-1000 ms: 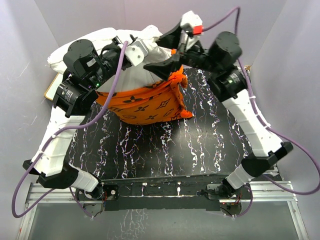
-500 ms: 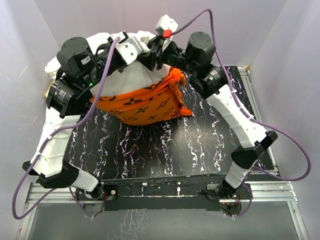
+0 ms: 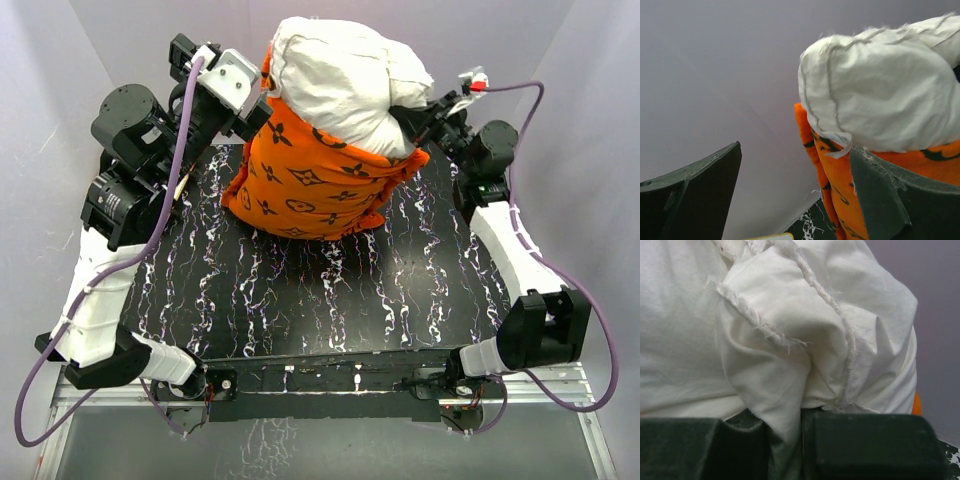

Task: Remove the pillowcase from the pillow
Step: Remove the pillow from the pillowcase.

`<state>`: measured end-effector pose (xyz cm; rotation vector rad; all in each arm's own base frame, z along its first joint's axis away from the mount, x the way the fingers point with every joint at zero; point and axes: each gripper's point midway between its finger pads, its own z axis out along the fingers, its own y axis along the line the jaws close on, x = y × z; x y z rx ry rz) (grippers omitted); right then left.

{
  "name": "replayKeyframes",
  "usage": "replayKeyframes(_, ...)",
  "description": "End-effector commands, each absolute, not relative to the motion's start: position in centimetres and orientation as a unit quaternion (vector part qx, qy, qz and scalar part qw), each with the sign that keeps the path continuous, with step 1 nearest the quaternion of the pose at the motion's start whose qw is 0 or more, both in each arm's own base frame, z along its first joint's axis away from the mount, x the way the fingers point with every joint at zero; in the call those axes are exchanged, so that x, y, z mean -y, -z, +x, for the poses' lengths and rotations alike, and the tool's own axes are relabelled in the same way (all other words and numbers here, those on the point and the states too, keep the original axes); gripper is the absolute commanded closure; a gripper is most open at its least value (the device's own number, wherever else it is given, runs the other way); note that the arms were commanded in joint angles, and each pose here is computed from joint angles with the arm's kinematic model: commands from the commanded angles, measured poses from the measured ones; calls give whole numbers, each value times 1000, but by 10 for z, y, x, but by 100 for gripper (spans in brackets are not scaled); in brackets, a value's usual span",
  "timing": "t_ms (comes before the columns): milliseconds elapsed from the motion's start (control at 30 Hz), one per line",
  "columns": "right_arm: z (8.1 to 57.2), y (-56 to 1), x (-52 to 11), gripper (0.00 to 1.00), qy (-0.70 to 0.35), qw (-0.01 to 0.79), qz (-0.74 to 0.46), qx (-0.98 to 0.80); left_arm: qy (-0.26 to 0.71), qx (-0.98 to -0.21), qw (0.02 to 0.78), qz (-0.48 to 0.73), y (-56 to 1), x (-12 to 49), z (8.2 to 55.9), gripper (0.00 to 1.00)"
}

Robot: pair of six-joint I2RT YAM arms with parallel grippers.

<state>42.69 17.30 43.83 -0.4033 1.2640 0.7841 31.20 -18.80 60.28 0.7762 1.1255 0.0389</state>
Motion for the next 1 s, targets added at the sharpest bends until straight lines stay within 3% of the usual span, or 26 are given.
replayKeyframes(0, 391, -447, -176, 92, -415, 711, -196, -533, -38, -575, 770, 274, -589, 159, 321, 12)
replayKeyframes(167, 383, -441, -173, 92, -417, 705, -195, -539, 45, -645, 716, 264, -532, 161, 327, 9)
replayKeyframes(333, 383, -429, -167, 92, -394, 699, -187, -567, 183, -709, 644, 223, -489, 155, 364, 10)
replayKeyframes(433, 383, -428, -166, 92, -382, 692, -190, -583, 288, -681, 624, 254, -501, 177, 361, 18)
replayKeyframes(567, 381, -437, -173, 84, -379, 673, -205, -602, 420, -637, 582, 281, -513, 214, 347, 40)
replayKeyframes(633, 387, -435, -180, 84, -350, 662, -209, -629, 473, -631, 546, 283, -513, 226, 344, 42)
replayKeyframes(733, 399, -449, -173, 87, -319, 663, -179, -653, 512, -617, 501, 325, -510, 235, 324, 27)
replayKeyframes(800, 406, -452, -166, 92, -304, 664, -153, -666, 508, -608, 496, 356, -504, 233, 308, 4)
replayKeyframes(967, 422, -456, -150, 92, -259, 672, -93, -688, 441, -589, 534, 417, -492, 218, 272, 3)
